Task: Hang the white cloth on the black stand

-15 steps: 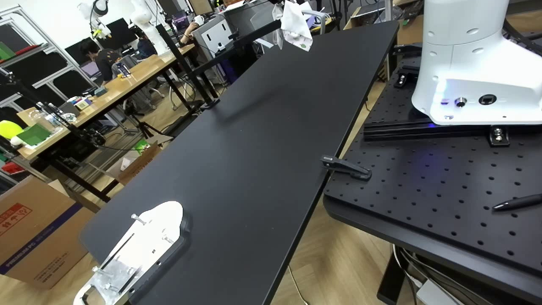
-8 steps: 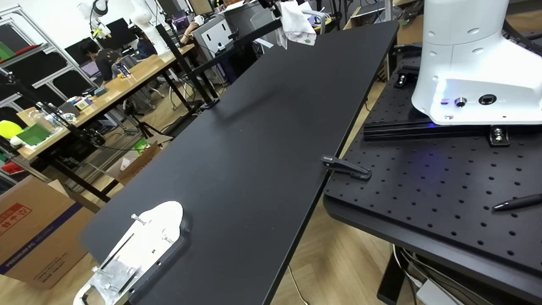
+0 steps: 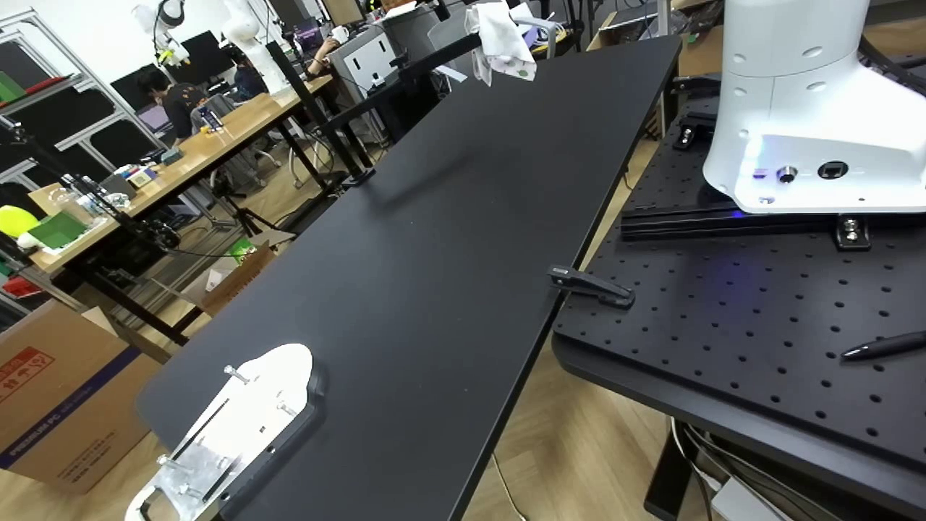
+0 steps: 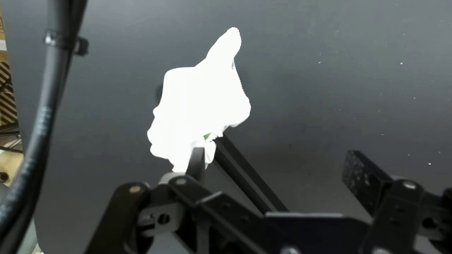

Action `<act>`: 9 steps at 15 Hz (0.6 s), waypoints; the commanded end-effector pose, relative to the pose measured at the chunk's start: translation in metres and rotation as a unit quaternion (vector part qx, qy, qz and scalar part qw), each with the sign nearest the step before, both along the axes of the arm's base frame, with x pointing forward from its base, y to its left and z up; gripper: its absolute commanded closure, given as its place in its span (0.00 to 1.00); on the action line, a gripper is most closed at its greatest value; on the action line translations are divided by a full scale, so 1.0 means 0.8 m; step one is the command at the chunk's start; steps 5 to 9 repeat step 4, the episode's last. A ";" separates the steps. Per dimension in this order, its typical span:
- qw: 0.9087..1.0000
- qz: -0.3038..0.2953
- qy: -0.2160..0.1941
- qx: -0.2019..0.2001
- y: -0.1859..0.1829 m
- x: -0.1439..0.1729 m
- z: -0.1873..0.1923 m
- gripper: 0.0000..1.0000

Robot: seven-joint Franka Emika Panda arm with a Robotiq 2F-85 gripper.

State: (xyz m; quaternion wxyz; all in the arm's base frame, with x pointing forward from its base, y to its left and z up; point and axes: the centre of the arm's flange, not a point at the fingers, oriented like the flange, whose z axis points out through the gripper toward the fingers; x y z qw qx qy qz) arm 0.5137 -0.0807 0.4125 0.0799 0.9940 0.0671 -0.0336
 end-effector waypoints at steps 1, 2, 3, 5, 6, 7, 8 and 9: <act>1.000 -0.016 -0.014 -0.011 0.026 -0.020 0.020 0.00; 1.000 -0.015 -0.013 -0.011 0.034 -0.023 0.021 0.01; 1.000 -0.017 -0.010 -0.011 0.040 -0.026 0.021 0.00; 1.000 -0.019 0.002 -0.003 0.047 -0.029 0.018 0.00; 1.000 -0.019 0.002 -0.003 0.047 -0.029 0.018 0.00; 1.000 -0.019 0.002 -0.003 0.047 -0.029 0.018 0.00; 1.000 -0.019 0.002 -0.003 0.047 -0.029 0.018 0.00; 1.000 -0.019 0.002 -0.003 0.047 -0.029 0.018 0.00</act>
